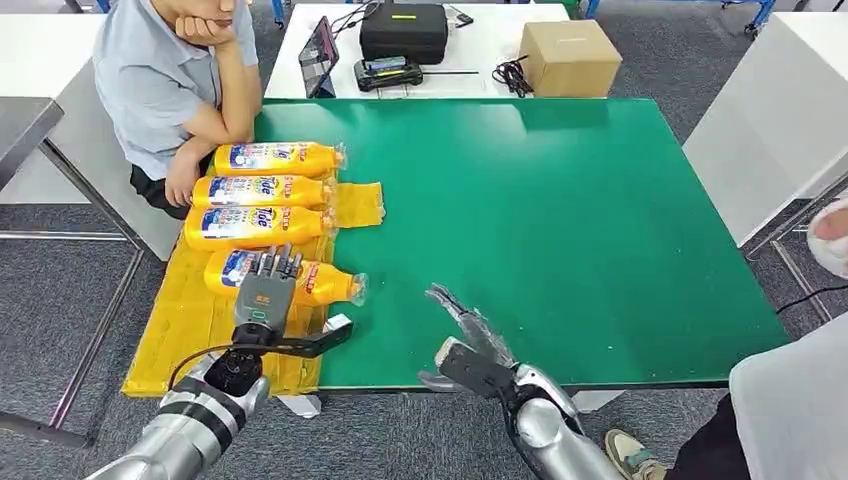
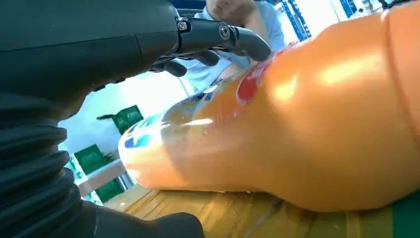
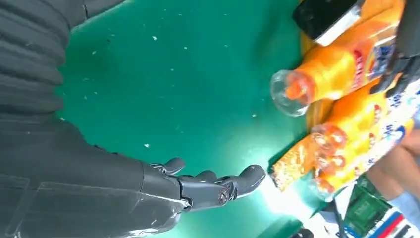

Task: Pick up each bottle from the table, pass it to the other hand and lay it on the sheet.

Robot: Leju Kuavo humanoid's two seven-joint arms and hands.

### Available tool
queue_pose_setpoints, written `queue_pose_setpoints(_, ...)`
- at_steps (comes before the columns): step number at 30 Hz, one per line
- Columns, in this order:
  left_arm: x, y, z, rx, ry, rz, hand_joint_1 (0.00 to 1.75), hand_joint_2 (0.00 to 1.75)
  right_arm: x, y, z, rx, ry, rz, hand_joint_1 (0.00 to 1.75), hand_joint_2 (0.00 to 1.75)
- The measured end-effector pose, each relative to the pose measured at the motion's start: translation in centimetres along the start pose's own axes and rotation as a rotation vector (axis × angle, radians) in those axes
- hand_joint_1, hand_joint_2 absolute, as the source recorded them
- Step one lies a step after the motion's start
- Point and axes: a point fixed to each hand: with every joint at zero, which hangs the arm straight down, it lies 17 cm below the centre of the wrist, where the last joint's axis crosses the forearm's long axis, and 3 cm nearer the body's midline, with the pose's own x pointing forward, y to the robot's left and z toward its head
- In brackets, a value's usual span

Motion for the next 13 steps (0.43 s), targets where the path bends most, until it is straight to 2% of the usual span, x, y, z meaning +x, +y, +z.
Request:
queue_pose_setpoints(6,-0.3,0.6,1.7,0.023,0.035,0.007,0.00,1.75,-0.5,0.0,0.8,-0.016,0.018,0.000,0.00,1.75)
queue_pose_setpoints(13,0.0,1.3,2.8,0.053,0.020,0.007,0.00,1.75,-0.7,-0.2,1.2,-0.028,0.023,-0.003,0.00,1.75)
